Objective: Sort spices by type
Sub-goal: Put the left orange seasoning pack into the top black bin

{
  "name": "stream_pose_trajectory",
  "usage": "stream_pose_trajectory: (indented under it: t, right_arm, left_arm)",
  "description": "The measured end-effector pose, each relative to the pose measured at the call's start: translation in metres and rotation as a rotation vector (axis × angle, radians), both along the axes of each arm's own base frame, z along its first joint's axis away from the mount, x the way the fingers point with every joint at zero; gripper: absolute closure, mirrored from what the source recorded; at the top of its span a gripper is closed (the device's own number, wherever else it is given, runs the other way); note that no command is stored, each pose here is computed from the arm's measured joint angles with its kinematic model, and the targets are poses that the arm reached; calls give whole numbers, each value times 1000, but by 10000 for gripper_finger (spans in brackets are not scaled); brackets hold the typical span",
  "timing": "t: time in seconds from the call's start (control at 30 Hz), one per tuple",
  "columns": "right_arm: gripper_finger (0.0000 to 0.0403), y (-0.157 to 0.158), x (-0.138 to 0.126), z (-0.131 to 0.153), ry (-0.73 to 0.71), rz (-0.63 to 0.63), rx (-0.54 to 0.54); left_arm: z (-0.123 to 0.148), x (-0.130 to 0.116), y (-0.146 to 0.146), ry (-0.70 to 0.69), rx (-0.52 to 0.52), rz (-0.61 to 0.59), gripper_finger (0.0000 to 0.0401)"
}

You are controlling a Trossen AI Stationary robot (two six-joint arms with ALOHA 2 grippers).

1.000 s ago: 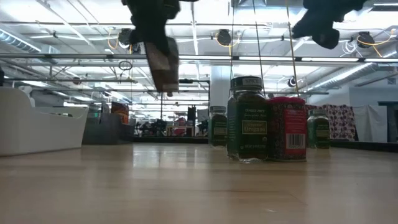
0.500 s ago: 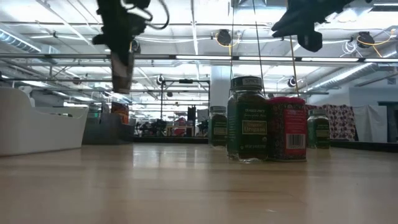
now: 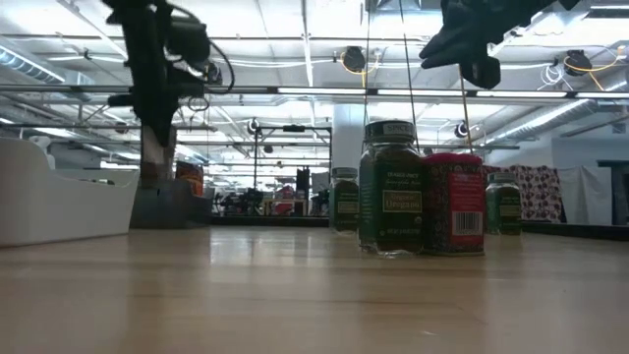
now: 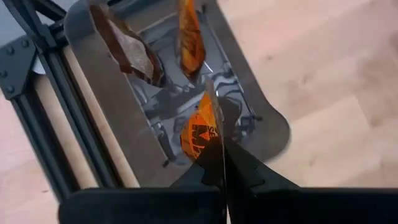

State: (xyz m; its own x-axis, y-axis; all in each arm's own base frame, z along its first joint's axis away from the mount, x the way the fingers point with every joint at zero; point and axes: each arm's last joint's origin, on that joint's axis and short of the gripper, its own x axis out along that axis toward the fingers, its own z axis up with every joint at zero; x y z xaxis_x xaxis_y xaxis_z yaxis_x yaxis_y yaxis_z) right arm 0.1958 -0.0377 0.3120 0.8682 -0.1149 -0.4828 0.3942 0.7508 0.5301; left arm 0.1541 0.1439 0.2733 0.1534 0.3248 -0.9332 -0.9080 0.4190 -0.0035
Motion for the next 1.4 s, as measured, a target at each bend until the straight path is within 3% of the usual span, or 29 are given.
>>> stream_pose_trajectory:
  t: [0.4,0.9,1.4]
  right_arm:
    - [353,0,1,-1,6,4,-6]
    - [353,0,1,-1,10,18,-33]
    - [353,0,1,-1,10,16,-30]
  left_arm:
    - [-44,-12,7,9,-6,94,401]
    - [-58,-23,13,16,-4,144,400]
    - [-57,-22,14,6,8,146,272]
